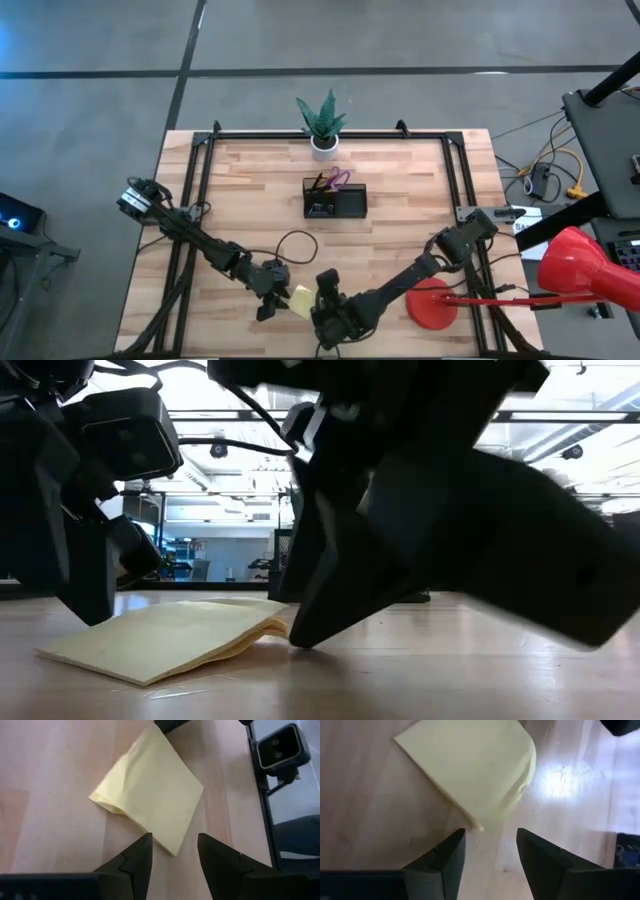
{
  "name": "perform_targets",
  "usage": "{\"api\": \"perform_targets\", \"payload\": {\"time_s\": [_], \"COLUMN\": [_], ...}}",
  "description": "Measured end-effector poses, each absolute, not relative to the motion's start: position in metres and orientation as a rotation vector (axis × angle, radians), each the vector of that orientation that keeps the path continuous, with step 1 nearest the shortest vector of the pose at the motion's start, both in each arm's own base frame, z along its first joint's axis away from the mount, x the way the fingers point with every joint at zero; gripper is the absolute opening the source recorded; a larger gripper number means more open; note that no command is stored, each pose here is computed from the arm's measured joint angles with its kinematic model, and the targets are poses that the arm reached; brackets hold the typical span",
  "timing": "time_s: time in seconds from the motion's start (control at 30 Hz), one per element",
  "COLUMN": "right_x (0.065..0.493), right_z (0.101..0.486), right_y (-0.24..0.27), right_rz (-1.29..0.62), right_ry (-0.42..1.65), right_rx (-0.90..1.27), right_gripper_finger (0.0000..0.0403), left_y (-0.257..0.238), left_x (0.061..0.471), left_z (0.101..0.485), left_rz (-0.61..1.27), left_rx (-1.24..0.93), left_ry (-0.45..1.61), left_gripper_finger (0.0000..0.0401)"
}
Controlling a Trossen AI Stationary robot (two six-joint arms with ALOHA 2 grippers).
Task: Pick and place office supplies into organizer
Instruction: Put the yellow note into the black organizer
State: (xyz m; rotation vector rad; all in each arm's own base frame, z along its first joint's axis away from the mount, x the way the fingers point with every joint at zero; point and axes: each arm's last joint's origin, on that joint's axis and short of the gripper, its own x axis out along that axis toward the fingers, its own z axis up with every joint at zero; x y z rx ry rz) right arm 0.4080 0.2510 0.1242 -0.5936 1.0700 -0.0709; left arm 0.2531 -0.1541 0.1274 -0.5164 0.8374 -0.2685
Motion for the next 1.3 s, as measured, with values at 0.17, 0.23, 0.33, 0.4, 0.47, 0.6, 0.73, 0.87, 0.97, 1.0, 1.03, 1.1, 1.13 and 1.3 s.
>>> {"api": "perform_targets", "payload": {"time_s": [0.17, 0.23, 0.33, 0.4, 0.47, 0.6, 0.73, 0.87, 0.97, 1.0, 1.03, 1.1, 1.13, 1.3], "right_x": [0.407, 0.408, 0.410, 0.412, 0.414, 0.420, 0.425, 0.429, 0.432, 0.432, 0.433, 0.433, 0.433, 0.435], "right_z": [0.120, 0.120, 0.121, 0.122, 0.122, 0.121, 0.119, 0.118, 0.118, 0.118, 0.118, 0.118, 0.118, 0.117], "right_y": [0.254, 0.255, 0.257, 0.258, 0.260, 0.258, 0.253, 0.244, 0.239, 0.239, 0.238, 0.237, 0.237, 0.234], "right_rz": [-0.022, -0.020, -0.007, 0.015, 0.035, 0.062, 0.061, 0.041, 0.028, 0.028, 0.027, 0.029, 0.035, 0.089], "right_ry": [1.040, 1.025, 0.996, 0.975, 0.951, 0.907, 0.882, 0.893, 0.896, 0.897, 0.899, 0.900, 0.901, 0.916], "right_rx": [-0.673, -0.694, -0.735, -0.756, -0.775, -0.796, -0.803, -0.805, -0.795, -0.794, -0.794, -0.800, -0.800, -0.760], "right_gripper_finger": [0.0173, 0.0176, 0.0180, 0.0180, 0.0179, 0.0175, 0.0168, 0.0155, 0.0138, 0.0131, 0.0122, 0.0103, 0.0092, 0.0035], "left_y": [-0.153, -0.153, -0.152, -0.152, -0.151, -0.151, -0.152, -0.152, -0.152, -0.152, -0.152, -0.152, -0.152, -0.152], "left_x": [0.254, 0.255, 0.255, 0.256, 0.256, 0.258, 0.261, 0.262, 0.262, 0.262, 0.262, 0.262, 0.262, 0.263], "left_z": [0.127, 0.127, 0.127, 0.127, 0.128, 0.130, 0.132, 0.133, 0.133, 0.133, 0.133, 0.133, 0.133, 0.130], "left_rz": [-0.255, -0.253, -0.243, -0.233, -0.227, -0.228, -0.232, -0.223, -0.224, -0.223, -0.222, -0.222, -0.222, -0.216], "left_rx": [-0.515, -0.517, -0.516, -0.513, -0.516, -0.527, -0.538, -0.537, -0.539, -0.538, -0.538, -0.539, -0.539, -0.534], "left_ry": [0.832, 0.829, 0.824, 0.817, 0.816, 0.799, 0.762, 0.749, 0.746, 0.748, 0.749, 0.749, 0.749, 0.761], "left_gripper_finger": [0.0142, 0.0142, 0.0142, 0.0142, 0.0142, 0.0141, 0.0141, 0.0141, 0.0141, 0.0141, 0.0141, 0.0141, 0.0141, 0.0141]}}
